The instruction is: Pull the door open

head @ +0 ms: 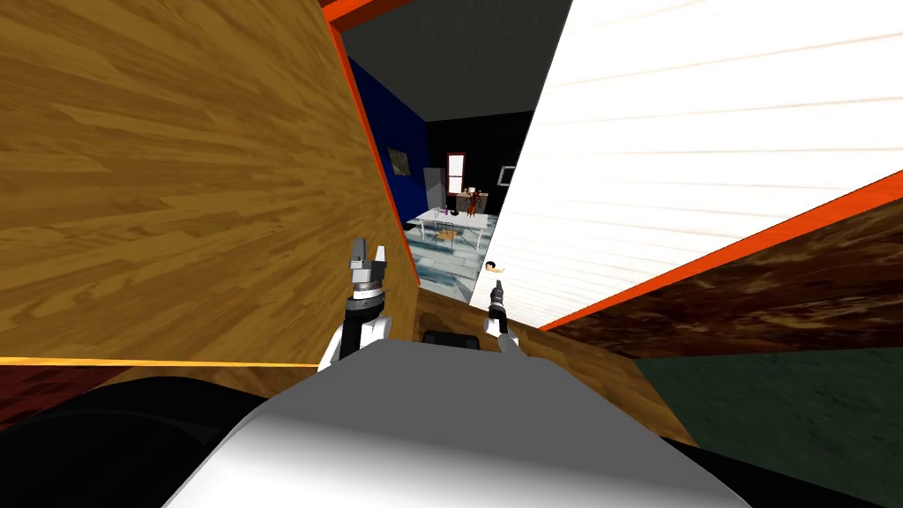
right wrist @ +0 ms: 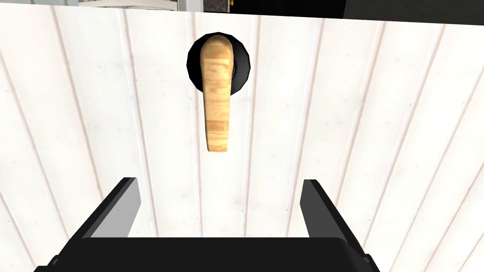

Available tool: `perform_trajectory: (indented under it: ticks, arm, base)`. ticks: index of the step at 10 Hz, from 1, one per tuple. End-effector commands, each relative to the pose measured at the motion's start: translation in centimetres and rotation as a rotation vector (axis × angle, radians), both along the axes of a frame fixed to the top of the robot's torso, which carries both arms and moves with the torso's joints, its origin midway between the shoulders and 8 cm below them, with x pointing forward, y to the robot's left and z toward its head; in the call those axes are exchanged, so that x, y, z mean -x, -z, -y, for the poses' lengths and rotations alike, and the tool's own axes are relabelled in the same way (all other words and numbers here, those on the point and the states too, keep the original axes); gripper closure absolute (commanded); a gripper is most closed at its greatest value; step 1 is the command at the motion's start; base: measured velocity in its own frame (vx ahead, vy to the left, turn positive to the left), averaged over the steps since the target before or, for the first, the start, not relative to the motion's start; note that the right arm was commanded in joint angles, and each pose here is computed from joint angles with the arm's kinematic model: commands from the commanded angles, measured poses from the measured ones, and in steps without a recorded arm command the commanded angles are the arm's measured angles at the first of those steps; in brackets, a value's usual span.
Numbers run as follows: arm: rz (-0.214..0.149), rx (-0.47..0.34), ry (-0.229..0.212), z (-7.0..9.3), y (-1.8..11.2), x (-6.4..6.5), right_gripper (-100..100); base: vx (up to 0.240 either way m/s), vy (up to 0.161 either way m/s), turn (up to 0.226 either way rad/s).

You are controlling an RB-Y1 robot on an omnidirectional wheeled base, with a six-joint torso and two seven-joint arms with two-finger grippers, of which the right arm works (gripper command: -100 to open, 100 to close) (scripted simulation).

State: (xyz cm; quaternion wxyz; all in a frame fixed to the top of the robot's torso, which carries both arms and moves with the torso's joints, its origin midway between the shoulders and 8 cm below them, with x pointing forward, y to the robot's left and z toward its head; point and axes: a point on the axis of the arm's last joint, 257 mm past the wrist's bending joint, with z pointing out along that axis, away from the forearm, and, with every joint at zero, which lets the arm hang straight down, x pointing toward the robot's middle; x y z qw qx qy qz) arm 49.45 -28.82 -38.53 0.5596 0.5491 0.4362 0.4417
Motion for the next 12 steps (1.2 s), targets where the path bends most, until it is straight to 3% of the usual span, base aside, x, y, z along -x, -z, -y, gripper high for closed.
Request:
perform_trajectory:
  ticks: [1,4,6,12]
  arm:
    - [0.005,0.020,0.013,1.9,-0.3,0.1,-100]
    - [0.012,0.037,0.042,5.4,-0.5,0.6,-100]
    - [0.008,0.028,0.047,5.7,-0.2,0.8,-100]
    - [-0.002,0.002,0.049,5.3,0.5,1.3,-100]
  base:
    - [-0.060,-0.049,-0.039]
    - [-0.051,-0.047,0.078]
    - [0.173,-0.016,0.126]
    - [0.215,-0.004,0.012]
